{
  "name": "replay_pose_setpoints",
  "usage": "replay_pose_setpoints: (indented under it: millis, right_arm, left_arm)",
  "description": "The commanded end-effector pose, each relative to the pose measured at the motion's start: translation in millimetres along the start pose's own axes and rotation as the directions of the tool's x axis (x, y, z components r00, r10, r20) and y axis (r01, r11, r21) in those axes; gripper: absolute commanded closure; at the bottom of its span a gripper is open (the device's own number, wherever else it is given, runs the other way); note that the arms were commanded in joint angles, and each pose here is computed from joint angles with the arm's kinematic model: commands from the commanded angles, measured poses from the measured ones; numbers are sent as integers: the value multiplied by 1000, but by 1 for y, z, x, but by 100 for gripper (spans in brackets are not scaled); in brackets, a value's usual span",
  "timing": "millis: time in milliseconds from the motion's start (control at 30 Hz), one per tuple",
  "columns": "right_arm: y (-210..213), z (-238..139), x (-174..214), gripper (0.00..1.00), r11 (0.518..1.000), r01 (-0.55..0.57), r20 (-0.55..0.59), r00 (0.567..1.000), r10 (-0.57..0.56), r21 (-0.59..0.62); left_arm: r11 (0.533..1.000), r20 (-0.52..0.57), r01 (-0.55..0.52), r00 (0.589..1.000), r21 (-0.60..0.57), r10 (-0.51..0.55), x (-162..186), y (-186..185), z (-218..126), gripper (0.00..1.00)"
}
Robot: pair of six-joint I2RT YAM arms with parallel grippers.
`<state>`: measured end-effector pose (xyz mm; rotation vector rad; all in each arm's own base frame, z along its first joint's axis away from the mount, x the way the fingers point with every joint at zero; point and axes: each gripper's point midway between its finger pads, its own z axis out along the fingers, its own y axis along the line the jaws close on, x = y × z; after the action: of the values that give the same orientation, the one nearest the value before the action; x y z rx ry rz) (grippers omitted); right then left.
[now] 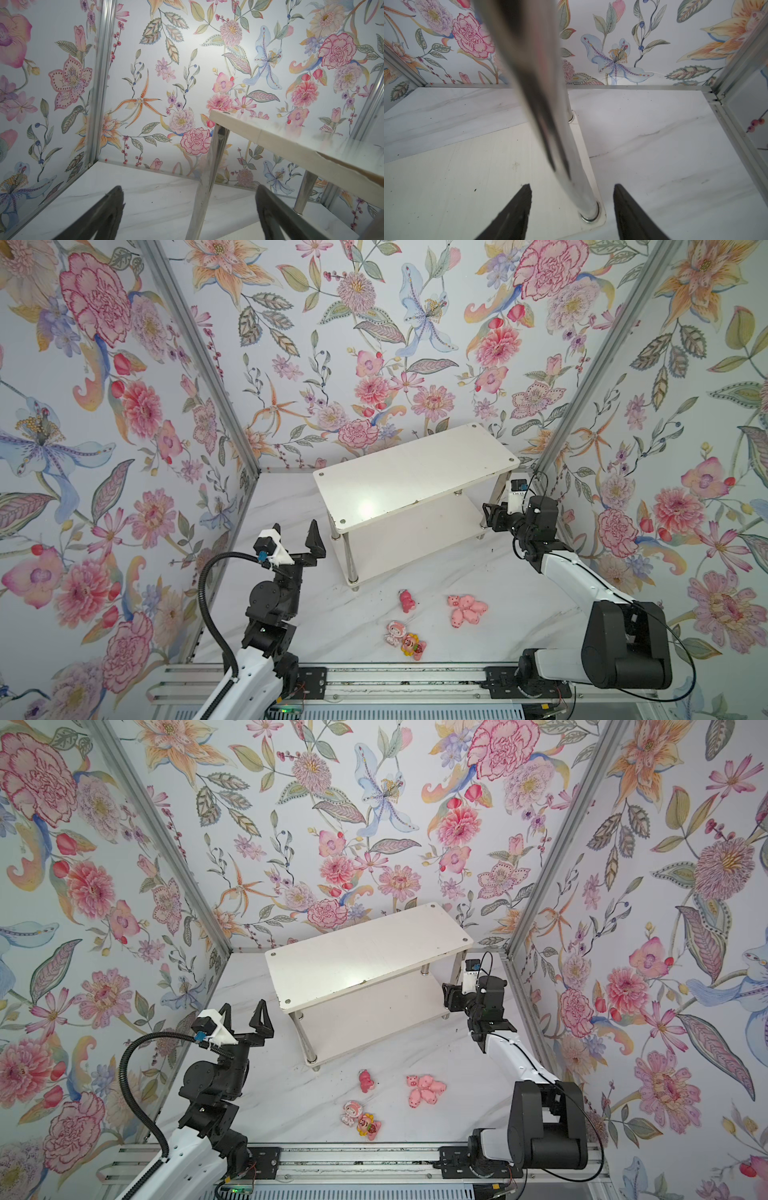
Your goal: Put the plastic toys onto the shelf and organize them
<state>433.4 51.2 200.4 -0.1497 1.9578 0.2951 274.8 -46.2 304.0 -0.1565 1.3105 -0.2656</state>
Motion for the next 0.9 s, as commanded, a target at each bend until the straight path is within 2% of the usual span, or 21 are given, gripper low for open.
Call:
replay_pose_setpoints:
  millis: [0, 167, 267, 633, 867]
  right_arm:
    - [-1, 12, -15, 43, 999, 15, 25, 1000, -14, -36]
    - [-8, 25, -19, 56, 1000, 1, 32, 999, 0, -31]
    - [-12, 30, -21, 59, 999, -18, 52, 998, 20, -26]
    - [-19, 44, -30, 67, 995, -74, 104, 991, 81, -68]
    - [-19, 47, -42, 68, 993, -81, 111, 990, 90, -85]
  left_arm:
    - [998, -53, 41, 998, 40, -39, 1, -8, -3, 1]
    - [995, -132, 61, 990, 75, -51, 18, -15, -4, 5]
    - [987, -201, 108, 976, 118, -83, 34, -24, -6, 13]
    - [958, -330, 187, 938, 219, -108, 38, -54, -34, 17]
    - [926, -437, 148, 899, 346, 20, 62, -86, -58, 17]
